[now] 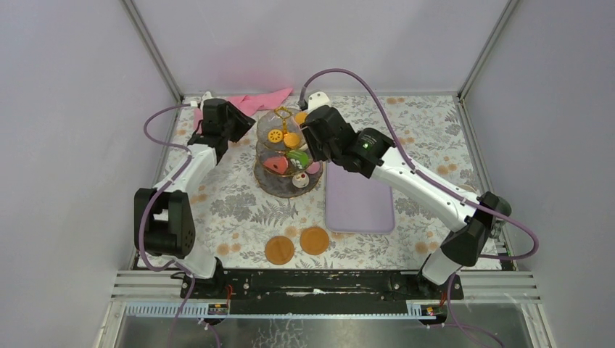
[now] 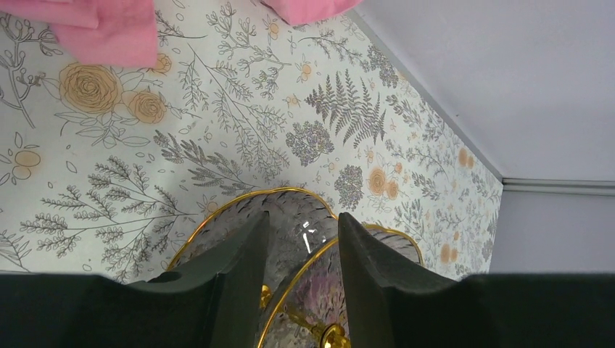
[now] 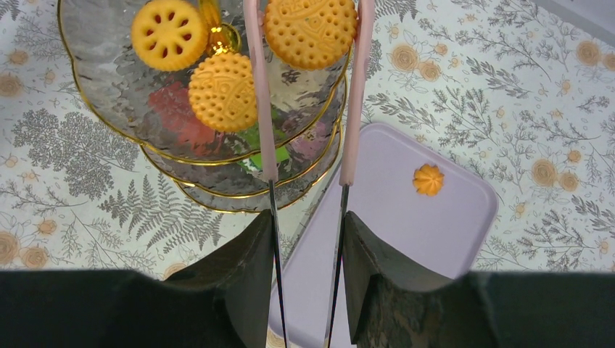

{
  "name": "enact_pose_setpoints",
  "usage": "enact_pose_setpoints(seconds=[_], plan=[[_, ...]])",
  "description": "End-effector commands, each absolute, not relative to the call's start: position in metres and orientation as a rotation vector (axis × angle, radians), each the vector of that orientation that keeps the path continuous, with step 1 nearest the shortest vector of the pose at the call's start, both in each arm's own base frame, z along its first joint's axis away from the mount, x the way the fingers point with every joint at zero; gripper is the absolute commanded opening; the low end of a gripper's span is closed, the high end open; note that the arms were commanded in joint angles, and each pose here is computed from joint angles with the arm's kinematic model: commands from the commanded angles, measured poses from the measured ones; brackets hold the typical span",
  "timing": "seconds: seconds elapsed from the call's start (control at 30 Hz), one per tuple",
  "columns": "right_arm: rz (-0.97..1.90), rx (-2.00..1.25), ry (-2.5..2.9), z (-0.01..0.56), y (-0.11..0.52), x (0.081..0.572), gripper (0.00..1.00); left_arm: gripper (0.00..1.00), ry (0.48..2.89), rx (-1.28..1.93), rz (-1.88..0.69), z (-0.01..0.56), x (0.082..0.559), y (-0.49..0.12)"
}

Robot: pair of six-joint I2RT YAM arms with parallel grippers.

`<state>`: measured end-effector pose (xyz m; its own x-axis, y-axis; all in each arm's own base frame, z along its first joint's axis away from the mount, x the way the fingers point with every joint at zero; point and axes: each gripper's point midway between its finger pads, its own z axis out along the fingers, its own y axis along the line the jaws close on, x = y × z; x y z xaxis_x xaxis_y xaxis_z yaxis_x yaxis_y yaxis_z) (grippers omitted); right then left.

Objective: Serve the afternoon tea
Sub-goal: Adjust the desert table at the center of the board, then place the desert on the desert table.

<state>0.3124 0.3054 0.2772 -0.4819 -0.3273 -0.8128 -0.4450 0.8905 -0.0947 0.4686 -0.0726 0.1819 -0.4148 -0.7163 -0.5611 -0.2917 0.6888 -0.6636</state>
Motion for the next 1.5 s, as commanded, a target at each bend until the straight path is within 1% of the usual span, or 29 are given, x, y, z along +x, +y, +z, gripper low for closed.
enact_pose_setpoints(seconds=[0.0,0.33,0.4,0.67,0.73,0.83,1.0,1.17,1.27,1.47], plan=[[0.206,-0.547,2.051,0.305,0.313,0.32,0.23,0.47,1.936,-0.792,-0.593,0.197,0.465,-0.064],[0.19,-0.566,2.045,0.307,0.314,0.327,0.24,0.49,1.892,-0.796,-0.648,0.208,0.445,-0.067],[0.176,-0.573,2.063,0.297,0.317,0.332,0.24,0.5,1.884,-0.795,-0.664,0.21,0.44,-0.068],[0.173,-0.585,2.086,0.286,0.324,0.339,0.25,0.51,1.875,-0.799,-0.687,0.206,0.424,-0.07],[0.177,-0.588,2.089,0.284,0.325,0.339,0.27,0.51,1.872,-0.797,-0.698,0.207,0.421,-0.071],[0.187,-0.584,2.084,0.287,0.325,0.338,0.33,0.51,1.87,-0.796,-0.707,0.207,0.418,-0.072],[0.193,-0.572,2.074,0.292,0.323,0.337,0.39,0.52,1.876,-0.793,-0.71,0.206,0.418,-0.073],[0.2,-0.558,2.058,0.3,0.32,0.335,0.4,0.52,1.877,-0.792,-0.711,0.206,0.417,-0.073],[0.2,-0.558,2.058,0.301,0.319,0.335,0.44,0.52,1.88,-0.792,-0.712,0.205,0.416,-0.074],[0.208,-0.552,2.052,0.304,0.316,0.332,0.46,0.52,1.881,-0.793,-0.704,0.205,0.414,-0.073]])
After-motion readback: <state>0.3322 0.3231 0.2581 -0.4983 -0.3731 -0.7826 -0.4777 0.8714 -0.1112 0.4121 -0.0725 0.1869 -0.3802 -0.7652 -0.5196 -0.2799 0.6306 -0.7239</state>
